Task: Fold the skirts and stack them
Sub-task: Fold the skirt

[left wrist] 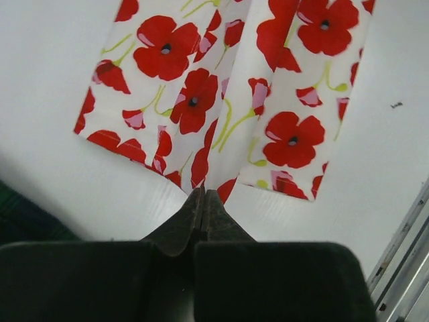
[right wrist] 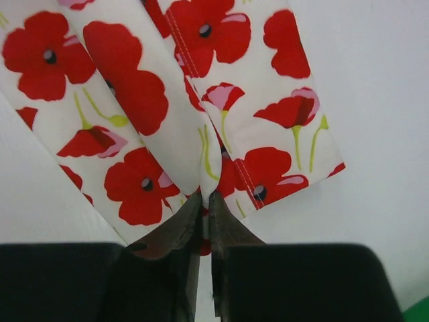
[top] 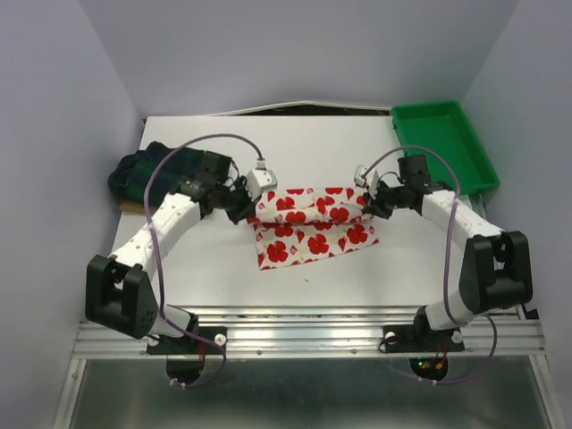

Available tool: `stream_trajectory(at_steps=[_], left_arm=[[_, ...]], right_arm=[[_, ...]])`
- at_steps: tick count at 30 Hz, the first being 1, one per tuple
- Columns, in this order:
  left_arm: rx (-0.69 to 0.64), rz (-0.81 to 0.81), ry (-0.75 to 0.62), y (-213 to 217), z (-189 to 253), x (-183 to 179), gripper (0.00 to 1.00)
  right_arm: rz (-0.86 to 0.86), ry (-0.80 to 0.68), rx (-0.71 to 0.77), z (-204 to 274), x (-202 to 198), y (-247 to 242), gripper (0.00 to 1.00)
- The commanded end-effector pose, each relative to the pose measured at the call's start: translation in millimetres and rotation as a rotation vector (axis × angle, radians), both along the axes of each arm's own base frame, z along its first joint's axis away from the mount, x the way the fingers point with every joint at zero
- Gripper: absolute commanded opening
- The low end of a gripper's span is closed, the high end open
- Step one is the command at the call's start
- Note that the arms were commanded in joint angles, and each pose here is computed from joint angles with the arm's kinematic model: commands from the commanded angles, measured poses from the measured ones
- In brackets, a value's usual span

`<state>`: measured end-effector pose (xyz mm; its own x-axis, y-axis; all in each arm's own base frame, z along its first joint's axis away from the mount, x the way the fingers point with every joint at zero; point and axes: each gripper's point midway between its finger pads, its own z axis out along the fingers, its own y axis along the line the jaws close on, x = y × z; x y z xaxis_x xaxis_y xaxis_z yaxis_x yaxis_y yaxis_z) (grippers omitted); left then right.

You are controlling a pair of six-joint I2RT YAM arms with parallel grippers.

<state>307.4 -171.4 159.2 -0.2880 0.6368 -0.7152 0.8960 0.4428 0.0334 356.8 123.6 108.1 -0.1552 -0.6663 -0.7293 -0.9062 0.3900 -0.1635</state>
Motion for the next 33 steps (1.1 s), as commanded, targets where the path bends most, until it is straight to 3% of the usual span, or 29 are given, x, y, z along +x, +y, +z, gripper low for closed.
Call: stream_trajectory(at_steps=[1, 2, 3, 5, 10, 13, 16, 20, 24, 26, 33], left_arm=[[0.061, -0.18, 0.074, -28.4, -54.4, -67.3, 0.07], [0.058, -0.183, 0.106, -34.5, -62.3, -78.2, 0.21], [0.056, -0.195, 0.122, -39.0, -68.0, -85.6, 0.34], [0.083, -0.191, 0.122, -41.8, -75.2, -89.9, 0.47], [0.113, -0.159, 0.035, -34.6, -53.3, -73.7, 0.65], [0.101, -0.159, 0.018, -36.8, -41.5, -68.9, 0.65], [0.077, -0.145, 0.044, -44.9, -38.8, -64.2, 0.63], [0.072, -0.065, 0.107, -51.3, -52.1, -53.3, 0.55], [0.118, 0.003, 0.148, -50.8, -77.0, -39.7, 0.55], [0.15, 0.027, 0.174, -50.5, -89.6, -32.7, 0.54], [0.253, 0.067, 0.249, -44.7, -129.7, -17.8, 0.44]], right_arm=[[0.034, -0.183, -0.082, -11.4, -0.3, -15.7, 0.41], [0.022, -0.178, -0.087, -14.8, -2.1, -17.6, 0.88], [0.004, -0.176, -0.091, -15.3, -1.9, -19.7, 0.96], [-0.047, -0.155, -0.098, -10.1, 2.0, -24.3, 0.99], [-0.062, -0.074, -0.065, 26.0, -13.5, -21.0, 0.99], [-0.073, -0.07, -0.001, 50.1, -14.9, -12.7, 0.96], [-0.105, -0.025, 0.077, 58.7, -4.0, -1.8, 0.86], [-0.15, 0.14, 0.069, 38.0, 17.5, 1.1, 0.71], [-0.197, 0.25, 0.029, 1.7, 41.9, 3.0, 0.68], [-0.203, 0.236, 0.008, -5.8, 50.5, 7.7, 0.68], [-0.212, 0.285, -0.176, -62.8, 37.9, -3.4, 0.65]])
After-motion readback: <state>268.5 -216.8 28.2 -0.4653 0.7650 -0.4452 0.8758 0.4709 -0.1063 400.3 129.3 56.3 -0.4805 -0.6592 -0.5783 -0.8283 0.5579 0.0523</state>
